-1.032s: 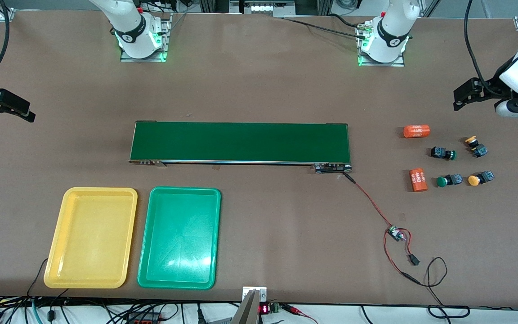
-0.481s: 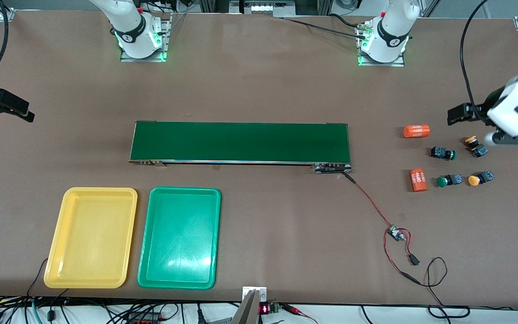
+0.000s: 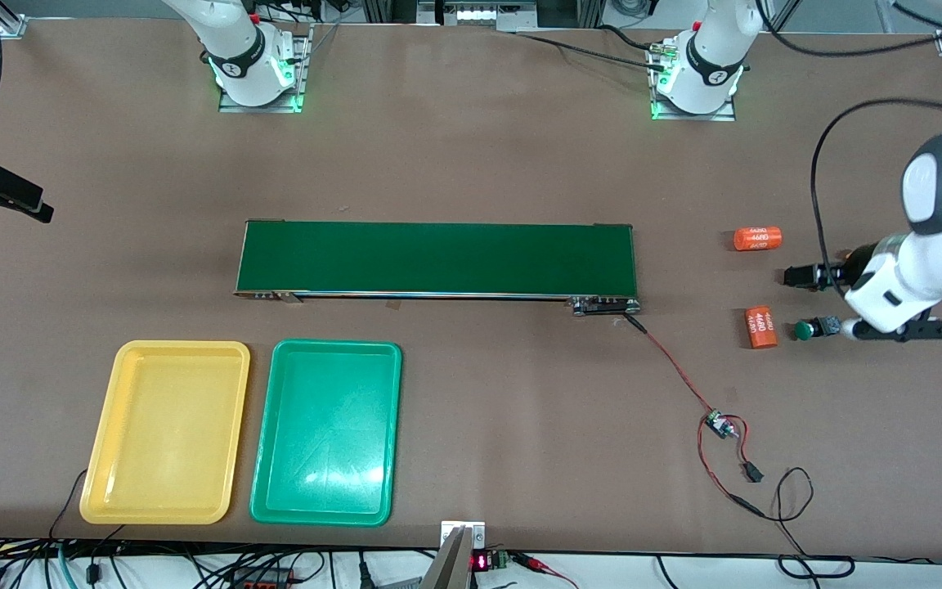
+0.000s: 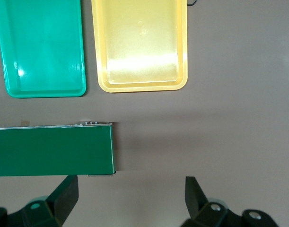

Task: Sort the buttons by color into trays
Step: 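Lower and close the left gripper on the orange cylinder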

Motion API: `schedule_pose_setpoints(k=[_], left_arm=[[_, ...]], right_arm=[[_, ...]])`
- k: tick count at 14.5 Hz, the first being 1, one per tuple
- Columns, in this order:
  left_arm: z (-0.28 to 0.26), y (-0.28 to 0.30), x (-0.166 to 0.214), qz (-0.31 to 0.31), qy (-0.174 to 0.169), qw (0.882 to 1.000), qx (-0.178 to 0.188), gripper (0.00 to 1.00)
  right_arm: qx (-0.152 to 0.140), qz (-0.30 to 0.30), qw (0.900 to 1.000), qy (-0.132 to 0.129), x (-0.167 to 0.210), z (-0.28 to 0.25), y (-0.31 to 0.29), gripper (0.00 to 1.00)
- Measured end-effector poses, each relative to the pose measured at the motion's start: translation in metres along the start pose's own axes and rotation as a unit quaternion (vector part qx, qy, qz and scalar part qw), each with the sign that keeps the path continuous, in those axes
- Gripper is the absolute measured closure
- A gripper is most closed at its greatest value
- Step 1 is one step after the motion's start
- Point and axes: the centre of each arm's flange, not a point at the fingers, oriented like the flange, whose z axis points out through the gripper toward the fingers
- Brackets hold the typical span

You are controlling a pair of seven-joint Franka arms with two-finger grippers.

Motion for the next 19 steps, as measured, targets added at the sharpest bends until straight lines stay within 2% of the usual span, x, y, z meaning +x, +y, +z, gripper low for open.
schedule_pose_setpoints(k=[3,7,10,15,18,19], left_arm=[[0.051,-0.016,0.023,-0.010,0.014,1.000,-0.004,0.03],[0.109,-0.006,0.032,0.004,0.081,0.997,0.000,0.02],[0.140,0.002,0.032,0.030,0.122,0.992,0.018,0.02],[0.175,0.007,0.032,0.084,0.131,0.987,0.028,0.02],[0.197,0.002,0.033,0.096,0.128,0.987,0.027,0.05],[0.204,0.002,0.032,0.096,0.123,0.987,0.027,0.09]], right_arm=[[0.000,0.001,1.000,0.000,0.000,0.000,0.001,0.00],[0.000,0.000,1.000,-0.001,0.000,0.001,0.000,0.00],[0.000,0.000,1.000,-0.001,0.000,0.001,-0.001,0.00],[0.000,-0.001,1.000,-0.001,0.000,0.001,-0.001,0.00],[0.000,0.000,1.000,-0.004,0.000,0.004,-0.001,0.00],[0.000,0.000,1.000,-0.005,0.001,0.006,0.000,0.00]])
